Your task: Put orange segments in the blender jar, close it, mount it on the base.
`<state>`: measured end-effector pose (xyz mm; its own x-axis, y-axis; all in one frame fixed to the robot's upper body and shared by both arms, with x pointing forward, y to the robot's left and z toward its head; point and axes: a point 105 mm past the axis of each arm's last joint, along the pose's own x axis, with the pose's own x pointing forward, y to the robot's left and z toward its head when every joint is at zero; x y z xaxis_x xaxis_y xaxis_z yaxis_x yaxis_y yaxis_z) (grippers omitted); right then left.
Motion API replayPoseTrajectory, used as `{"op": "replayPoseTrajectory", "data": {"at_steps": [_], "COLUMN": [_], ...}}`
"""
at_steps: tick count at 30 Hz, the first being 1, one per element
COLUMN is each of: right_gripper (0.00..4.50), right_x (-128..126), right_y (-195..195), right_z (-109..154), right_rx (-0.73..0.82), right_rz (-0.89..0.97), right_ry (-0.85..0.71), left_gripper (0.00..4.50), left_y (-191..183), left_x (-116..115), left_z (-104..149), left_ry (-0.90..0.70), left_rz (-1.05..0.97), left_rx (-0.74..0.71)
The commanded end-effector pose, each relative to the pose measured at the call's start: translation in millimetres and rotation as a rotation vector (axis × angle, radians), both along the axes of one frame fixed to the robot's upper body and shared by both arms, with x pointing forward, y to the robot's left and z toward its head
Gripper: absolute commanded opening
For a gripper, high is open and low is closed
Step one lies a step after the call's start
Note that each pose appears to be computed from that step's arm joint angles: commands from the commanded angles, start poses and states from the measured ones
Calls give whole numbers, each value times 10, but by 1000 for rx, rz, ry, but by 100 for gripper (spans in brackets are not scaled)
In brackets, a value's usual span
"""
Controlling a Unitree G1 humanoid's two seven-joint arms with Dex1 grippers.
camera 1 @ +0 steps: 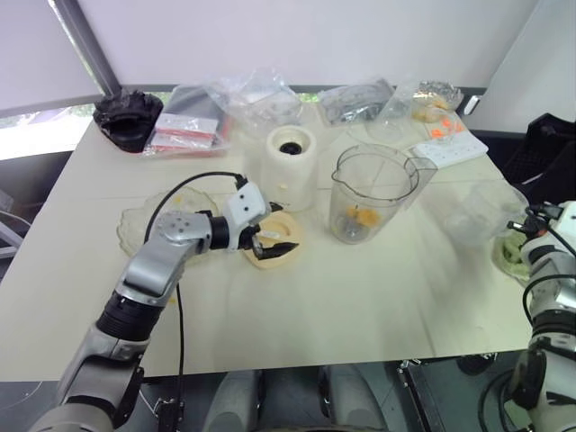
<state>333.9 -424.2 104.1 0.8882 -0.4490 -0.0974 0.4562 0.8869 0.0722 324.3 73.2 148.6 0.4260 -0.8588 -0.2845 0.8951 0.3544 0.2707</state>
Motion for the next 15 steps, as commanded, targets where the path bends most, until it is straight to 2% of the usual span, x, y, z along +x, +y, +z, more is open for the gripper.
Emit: {"op": "replayPoseTrajectory", "data": {"at_steps": [1, 8, 15], "right_gripper": [8, 8, 8], "right_x": [-35, -223, -335], "right_y": [77, 223, 222], "right_z": [202, 233, 394], "right_rx": [1, 10, -24], "right_rz": [9, 14, -24], "right_ry": [-70, -63, -93], "left_gripper": [450, 450, 450], "left_y": [-48, -74, -111], "left_x": [-8, -20, -24], "left_z": [143, 124, 114], "left_ry": [-62, -57, -54], "left_rz": [-24, -30, -42], "left_rx": [-9, -18, -25]}}
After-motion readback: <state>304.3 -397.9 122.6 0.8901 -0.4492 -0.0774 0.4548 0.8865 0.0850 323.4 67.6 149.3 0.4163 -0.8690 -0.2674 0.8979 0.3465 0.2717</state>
